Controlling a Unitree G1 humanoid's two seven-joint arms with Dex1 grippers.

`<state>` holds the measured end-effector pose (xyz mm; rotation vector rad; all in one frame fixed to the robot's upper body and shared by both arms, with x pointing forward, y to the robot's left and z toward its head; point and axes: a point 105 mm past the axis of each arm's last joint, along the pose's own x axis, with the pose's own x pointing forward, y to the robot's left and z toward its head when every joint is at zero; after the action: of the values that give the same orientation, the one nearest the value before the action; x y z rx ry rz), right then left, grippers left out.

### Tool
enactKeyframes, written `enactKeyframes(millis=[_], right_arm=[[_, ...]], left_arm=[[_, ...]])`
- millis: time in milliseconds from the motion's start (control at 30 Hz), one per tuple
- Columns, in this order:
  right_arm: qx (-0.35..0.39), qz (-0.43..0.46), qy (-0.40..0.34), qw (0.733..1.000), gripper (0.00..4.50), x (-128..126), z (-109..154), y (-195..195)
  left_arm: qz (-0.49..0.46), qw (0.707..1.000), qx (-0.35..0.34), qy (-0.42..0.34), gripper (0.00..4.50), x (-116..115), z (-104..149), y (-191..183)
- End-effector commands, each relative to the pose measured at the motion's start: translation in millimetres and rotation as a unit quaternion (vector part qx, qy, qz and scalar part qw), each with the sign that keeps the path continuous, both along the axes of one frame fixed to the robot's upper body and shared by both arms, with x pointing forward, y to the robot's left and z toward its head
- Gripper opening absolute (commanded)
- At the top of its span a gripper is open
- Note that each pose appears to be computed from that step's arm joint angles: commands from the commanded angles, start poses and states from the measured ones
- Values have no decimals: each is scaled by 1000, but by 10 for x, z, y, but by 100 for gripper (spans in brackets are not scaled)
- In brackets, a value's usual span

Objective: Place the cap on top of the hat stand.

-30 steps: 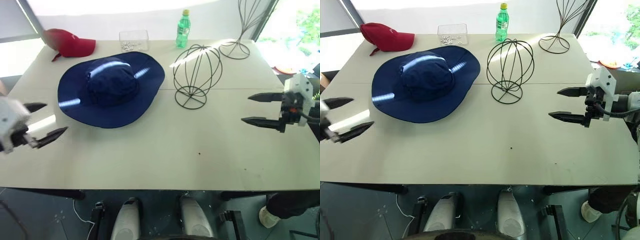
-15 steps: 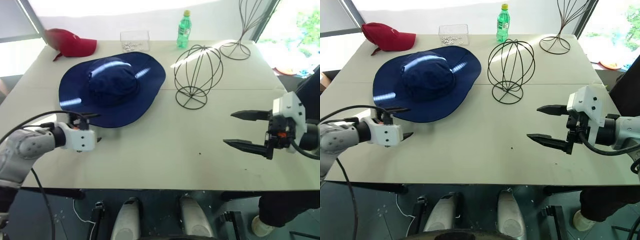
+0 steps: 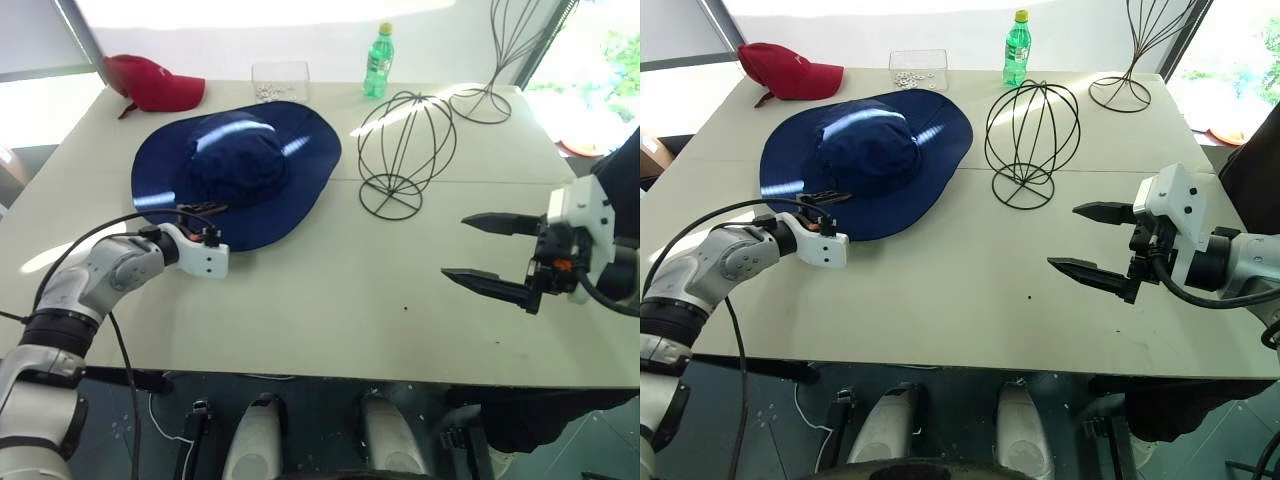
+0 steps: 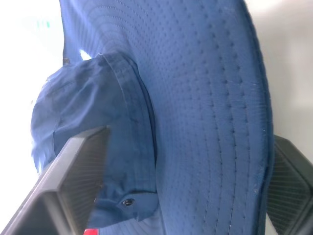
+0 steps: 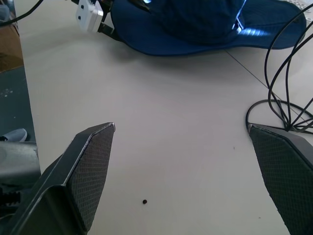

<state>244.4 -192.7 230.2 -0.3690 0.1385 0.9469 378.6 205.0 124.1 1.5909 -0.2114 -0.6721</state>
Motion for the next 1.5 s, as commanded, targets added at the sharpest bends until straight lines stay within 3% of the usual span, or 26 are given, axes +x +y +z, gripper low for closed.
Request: enactKeyframes(millis=[33, 200, 300, 433, 567, 767, 967, 1033, 1100, 1267, 1400, 1500], right_arm=[[-6, 7, -23, 1000, 450, -23, 115, 35], [4, 0, -17, 1000, 450, -27, 146, 10], [8, -2, -22, 1000, 450, -34, 195, 6], [-1, -33, -60, 998, 450, 18, 343, -101], [-6, -51, -77, 996, 450, 14, 460, -209], [-12, -84, -107, 991, 450, 9, 621, -380], [-17, -123, -132, 983, 450, -48, 738, -555], [-15, -137, -135, 981, 450, -88, 757, -615], [-18, -153, -135, 979, 450, -152, 749, -687], [-8, -192, -133, 972, 450, -299, 728, -838], [2, -208, -134, 969, 450, -365, 709, -874], [7, -216, -129, 968, 450, -396, 677, -891]], left_arm=[[-6, 1000, -10, -13, 257, 35, 59, -29], [2, 999, -32, -15, 3, 62, 162, 2], [33, 993, -109, 1, 3, 142, 343, -6], [42, 961, -269, 48, 3, 268, 833, -245], [15, 938, -340, 72, 3, 356, 1326, -555], [-69, 926, -369, 46, 3, 423, 2110, -1242], [-217, 930, -291, -53, 3, 104, 2673, -2022], [-261, 933, -221, -109, 3, -50, 2681, -2158], [-295, 932, -112, -177, 3, -163, 2534, -2209], [-298, 914, 88, -259, 3, -61, 2011, -1985], [-286, 922, 122, -231, 3, 84, 1604, -1828], [-307, 920, 121, -211, 3, 56, 1269, -1875]])
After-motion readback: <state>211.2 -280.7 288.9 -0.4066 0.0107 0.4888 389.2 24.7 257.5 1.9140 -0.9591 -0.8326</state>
